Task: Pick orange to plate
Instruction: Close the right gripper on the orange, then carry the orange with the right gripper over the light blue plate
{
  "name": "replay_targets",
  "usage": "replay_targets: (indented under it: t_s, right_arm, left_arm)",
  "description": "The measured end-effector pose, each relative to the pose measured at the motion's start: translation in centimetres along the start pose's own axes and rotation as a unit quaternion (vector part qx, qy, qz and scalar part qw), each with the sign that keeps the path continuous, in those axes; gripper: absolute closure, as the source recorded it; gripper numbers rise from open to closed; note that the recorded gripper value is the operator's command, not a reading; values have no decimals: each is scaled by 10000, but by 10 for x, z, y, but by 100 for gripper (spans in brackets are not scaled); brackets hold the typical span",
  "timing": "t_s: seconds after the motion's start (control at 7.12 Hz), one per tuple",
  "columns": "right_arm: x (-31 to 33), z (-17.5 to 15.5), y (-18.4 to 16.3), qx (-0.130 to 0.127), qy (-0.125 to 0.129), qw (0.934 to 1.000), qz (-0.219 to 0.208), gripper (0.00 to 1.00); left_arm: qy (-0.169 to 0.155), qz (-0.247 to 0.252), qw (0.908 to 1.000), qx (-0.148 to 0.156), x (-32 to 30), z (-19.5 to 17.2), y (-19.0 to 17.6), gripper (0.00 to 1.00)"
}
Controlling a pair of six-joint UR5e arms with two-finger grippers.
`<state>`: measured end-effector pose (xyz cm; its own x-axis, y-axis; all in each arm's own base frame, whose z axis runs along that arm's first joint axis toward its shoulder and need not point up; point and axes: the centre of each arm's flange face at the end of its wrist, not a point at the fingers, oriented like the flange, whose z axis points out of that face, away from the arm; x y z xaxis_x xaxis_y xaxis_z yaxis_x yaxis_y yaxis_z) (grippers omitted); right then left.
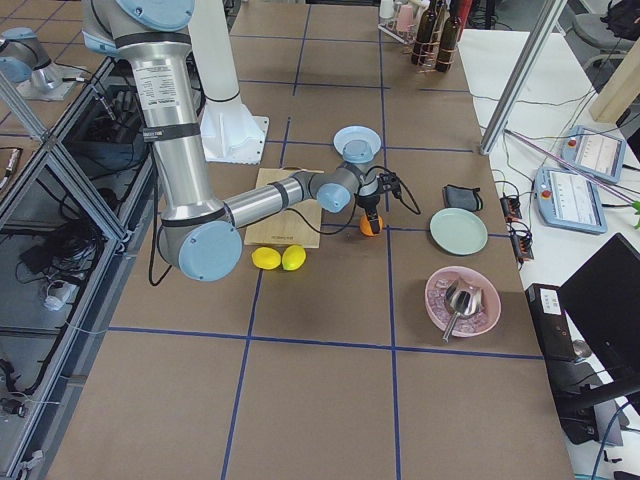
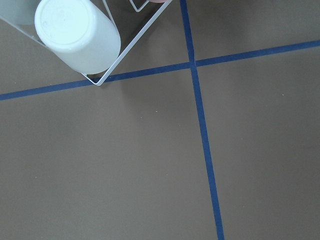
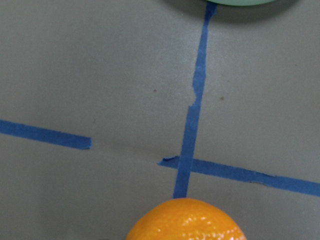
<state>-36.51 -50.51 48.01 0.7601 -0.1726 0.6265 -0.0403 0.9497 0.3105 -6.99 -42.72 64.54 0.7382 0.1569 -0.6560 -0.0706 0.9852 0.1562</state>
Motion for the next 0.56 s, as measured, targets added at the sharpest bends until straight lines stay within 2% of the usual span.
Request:
replay_targets:
  t_s: [0.14,0.28,0.56]
  right_arm:
    - [-3,2,1,11,18,10000,-9,93]
    - [-7,1,0,25,13,10000,-7,100]
    - [-44,-17,-23,105,-105,9999,77,100]
  left_arm:
    - [0,0,10000,1,0,0,0,0]
    - [1,0,10000,5,0,0,0,0]
    - [2,1,10000,11,0,-1,0,0]
